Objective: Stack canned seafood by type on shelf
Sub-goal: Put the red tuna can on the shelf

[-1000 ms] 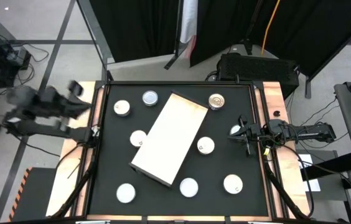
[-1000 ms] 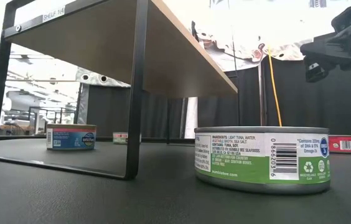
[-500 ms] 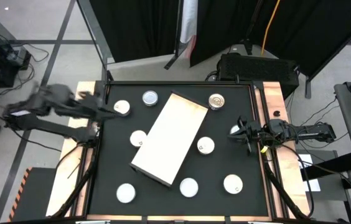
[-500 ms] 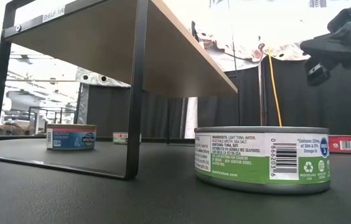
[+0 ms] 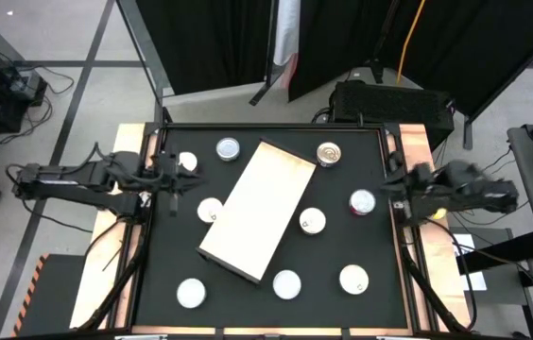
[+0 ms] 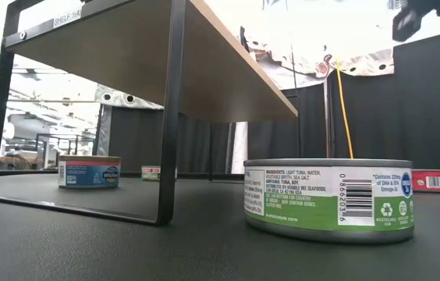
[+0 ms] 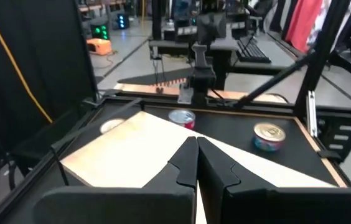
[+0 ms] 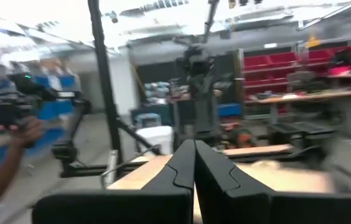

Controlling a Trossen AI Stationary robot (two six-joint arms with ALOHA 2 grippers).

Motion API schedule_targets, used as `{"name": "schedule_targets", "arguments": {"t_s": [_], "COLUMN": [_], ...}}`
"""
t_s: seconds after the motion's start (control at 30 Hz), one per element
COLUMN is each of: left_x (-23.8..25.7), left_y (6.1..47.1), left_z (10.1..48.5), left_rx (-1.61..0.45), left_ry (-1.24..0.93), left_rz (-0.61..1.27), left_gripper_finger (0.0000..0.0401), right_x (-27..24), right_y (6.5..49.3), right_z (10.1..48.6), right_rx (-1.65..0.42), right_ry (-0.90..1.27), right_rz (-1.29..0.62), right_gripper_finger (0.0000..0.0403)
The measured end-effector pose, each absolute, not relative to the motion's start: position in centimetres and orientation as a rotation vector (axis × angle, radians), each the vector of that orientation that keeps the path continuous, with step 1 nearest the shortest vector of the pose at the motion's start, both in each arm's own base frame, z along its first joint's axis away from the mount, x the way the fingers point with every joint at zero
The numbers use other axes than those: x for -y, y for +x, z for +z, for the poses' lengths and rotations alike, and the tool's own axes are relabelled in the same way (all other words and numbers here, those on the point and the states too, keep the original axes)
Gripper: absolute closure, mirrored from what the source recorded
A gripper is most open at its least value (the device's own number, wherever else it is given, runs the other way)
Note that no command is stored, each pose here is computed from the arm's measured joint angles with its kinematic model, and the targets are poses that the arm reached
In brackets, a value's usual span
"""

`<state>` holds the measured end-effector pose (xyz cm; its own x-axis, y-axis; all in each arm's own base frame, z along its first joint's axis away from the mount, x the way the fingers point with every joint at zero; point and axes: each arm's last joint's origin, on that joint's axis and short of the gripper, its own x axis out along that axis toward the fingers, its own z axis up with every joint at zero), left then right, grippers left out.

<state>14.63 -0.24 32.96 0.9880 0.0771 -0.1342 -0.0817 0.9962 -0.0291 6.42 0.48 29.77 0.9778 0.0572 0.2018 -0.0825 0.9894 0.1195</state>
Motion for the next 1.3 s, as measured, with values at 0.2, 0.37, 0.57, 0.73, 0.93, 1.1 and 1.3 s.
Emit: {"name": "schedule_targets", "arguments": {"t_s": [0.2,0.37,0.57,0.73,0.93,1.1,1.3], "left_x": [0.2,0.2,0.2,0.2,0.2,0.0,-0.8], "left_y": [14.6,14.6,14.6,14.6,14.6,14.5,13.8], "left_z": [33.5,33.7,33.7,33.6,33.6,33.5,35.8], "left_rx": [-0.078,-0.06,-0.063,-0.066,-0.073,-0.082,-0.102], "left_ry": [-0.037,-0.038,-0.039,-0.037,-0.034,-0.037,-0.08], "left_rz": [0.079,0.079,0.079,0.079,0.079,0.162,0.315], "left_gripper_finger": [0.0397,0.0397,0.0397,0.0397,0.0397,0.0397,0.0388], "right_x": [-0.2,-0.4,-0.8,-1.2,-1.7,-1.8,-1.8], "right_y": [5.7,8.9,13.4,16.2,17.5,17.7,17.6], "right_z": [40.1,45.4,43.4,37.6,31.1,29.0,30.0], "right_rx": [0.066,-0.127,-0.457,-0.537,-0.565,-0.604,-0.562], "right_ry": [-0.008,-0.052,-0.049,0.008,0.08,0.095,0.122], "right_rz": [-0.028,-0.025,-0.047,-0.106,-0.158,-0.165,-0.17], "right_gripper_finger": [0.0403,0.0403,0.0403,0.0403,0.0403,0.0403,0.0403]}}
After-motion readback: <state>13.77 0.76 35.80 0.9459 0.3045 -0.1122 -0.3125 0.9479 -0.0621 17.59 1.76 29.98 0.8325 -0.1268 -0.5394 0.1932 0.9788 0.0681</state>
